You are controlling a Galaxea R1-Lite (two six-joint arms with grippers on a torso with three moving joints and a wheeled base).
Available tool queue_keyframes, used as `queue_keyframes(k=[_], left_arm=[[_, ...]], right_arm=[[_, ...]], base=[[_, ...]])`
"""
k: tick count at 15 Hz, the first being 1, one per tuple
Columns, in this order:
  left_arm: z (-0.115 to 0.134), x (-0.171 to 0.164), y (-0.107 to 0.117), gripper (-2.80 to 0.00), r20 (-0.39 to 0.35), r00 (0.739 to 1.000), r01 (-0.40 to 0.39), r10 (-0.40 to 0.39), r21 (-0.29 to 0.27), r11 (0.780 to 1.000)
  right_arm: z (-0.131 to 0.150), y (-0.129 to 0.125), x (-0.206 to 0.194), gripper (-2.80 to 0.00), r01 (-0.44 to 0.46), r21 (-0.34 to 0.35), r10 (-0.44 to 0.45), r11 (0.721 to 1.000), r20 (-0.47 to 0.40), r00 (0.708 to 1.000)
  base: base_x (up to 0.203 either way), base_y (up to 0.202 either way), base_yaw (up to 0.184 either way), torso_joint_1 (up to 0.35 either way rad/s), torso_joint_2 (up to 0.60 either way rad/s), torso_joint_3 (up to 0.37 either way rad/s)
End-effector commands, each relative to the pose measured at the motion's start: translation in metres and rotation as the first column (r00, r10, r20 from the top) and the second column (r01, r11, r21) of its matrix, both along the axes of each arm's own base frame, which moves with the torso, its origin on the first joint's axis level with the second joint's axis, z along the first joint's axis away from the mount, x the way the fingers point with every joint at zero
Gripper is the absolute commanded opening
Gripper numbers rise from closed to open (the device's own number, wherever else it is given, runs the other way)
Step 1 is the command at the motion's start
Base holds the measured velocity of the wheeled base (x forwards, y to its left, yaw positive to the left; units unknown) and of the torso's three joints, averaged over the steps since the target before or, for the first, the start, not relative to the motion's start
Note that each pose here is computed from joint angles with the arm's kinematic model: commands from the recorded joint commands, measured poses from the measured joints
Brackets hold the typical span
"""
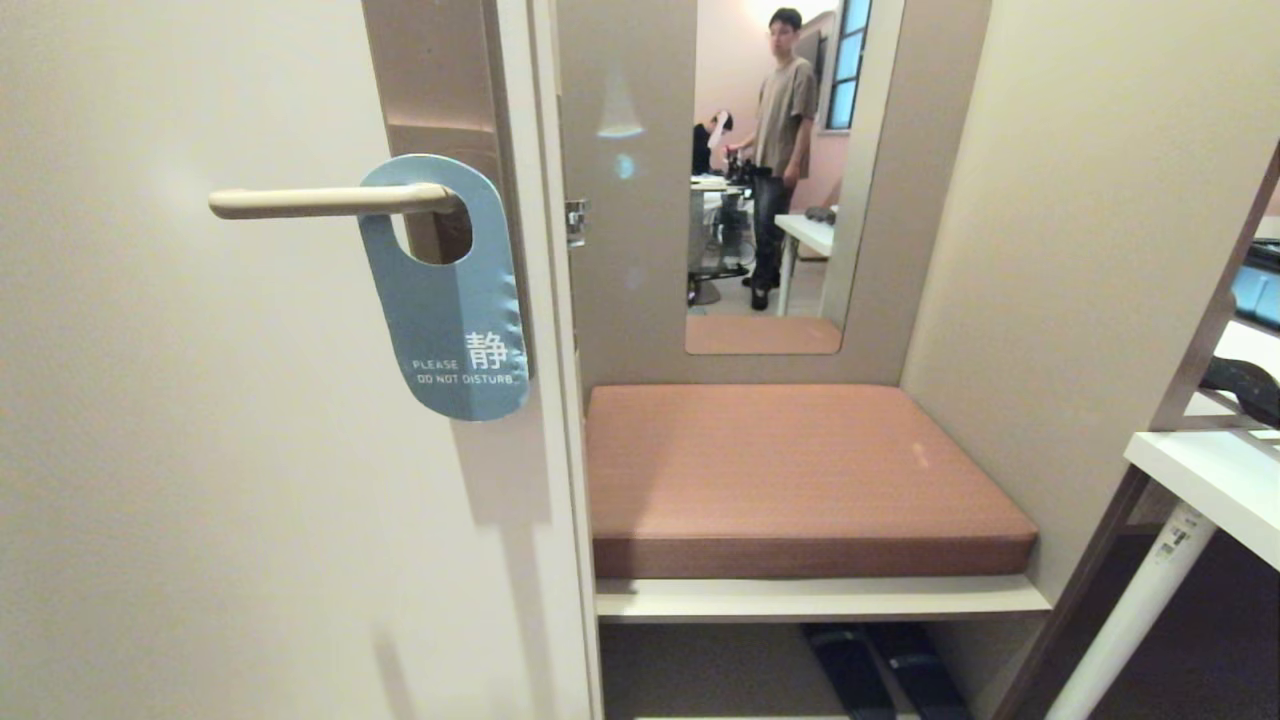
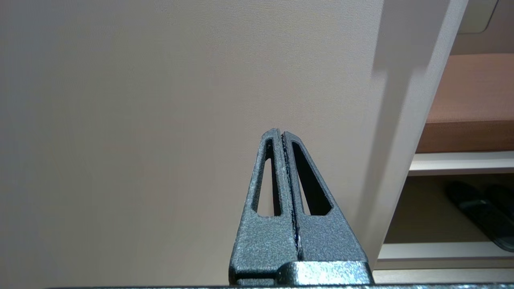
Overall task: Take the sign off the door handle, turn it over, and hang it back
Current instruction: Take down the sign
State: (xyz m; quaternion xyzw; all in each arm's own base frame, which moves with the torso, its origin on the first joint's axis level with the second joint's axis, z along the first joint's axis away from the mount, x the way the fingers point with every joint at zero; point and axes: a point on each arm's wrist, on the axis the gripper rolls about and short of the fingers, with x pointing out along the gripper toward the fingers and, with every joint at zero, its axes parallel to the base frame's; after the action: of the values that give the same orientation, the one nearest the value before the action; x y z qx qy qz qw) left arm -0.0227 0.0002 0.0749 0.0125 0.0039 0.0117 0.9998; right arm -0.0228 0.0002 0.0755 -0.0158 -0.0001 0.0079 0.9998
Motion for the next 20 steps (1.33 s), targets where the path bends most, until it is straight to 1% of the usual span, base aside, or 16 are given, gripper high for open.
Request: queue_keyframes(k=[1,4,13,20], left_arm=[[0.0001,0.0,0.0,-2.8,0.001,1.0,-0.001,0.001,0.0,1.0],[0.0,0.0,0.0,-2.8,0.0,1.0,-0.001,0.001,0.0,1.0],[0.0001,0.0,0.0,-2.8,0.001,1.0,0.0,0.0,0.0,1.0],[0.0001,0.0,0.0,-2.8,0.001,1.0,-0.003,0.003,-0.005,1.0]], right_arm=[[0.0,0.0,0.0,-2.8,-0.001,-0.001,0.001,1.0,0.0,1.0],[0.0,0.0,0.0,-2.8,-0.001,-0.001,0.001,1.0,0.0,1.0],[0.0,0.0,0.0,-2.8,-0.001,-0.001,0.001,1.0,0.0,1.0],[0.0,0.0,0.0,-2.8,-0.001,-0.001,0.001,1.0,0.0,1.0]], base=[[0.0,0.0,0.0,0.0,0.0,0.0],[0.004,0.092,-0.01,0.003,0.0,0.006],[0.0,0.186,-0.001,0.002,0.0,0.003],[0.0,0.011,0.0,0.0,0.0,0.0]])
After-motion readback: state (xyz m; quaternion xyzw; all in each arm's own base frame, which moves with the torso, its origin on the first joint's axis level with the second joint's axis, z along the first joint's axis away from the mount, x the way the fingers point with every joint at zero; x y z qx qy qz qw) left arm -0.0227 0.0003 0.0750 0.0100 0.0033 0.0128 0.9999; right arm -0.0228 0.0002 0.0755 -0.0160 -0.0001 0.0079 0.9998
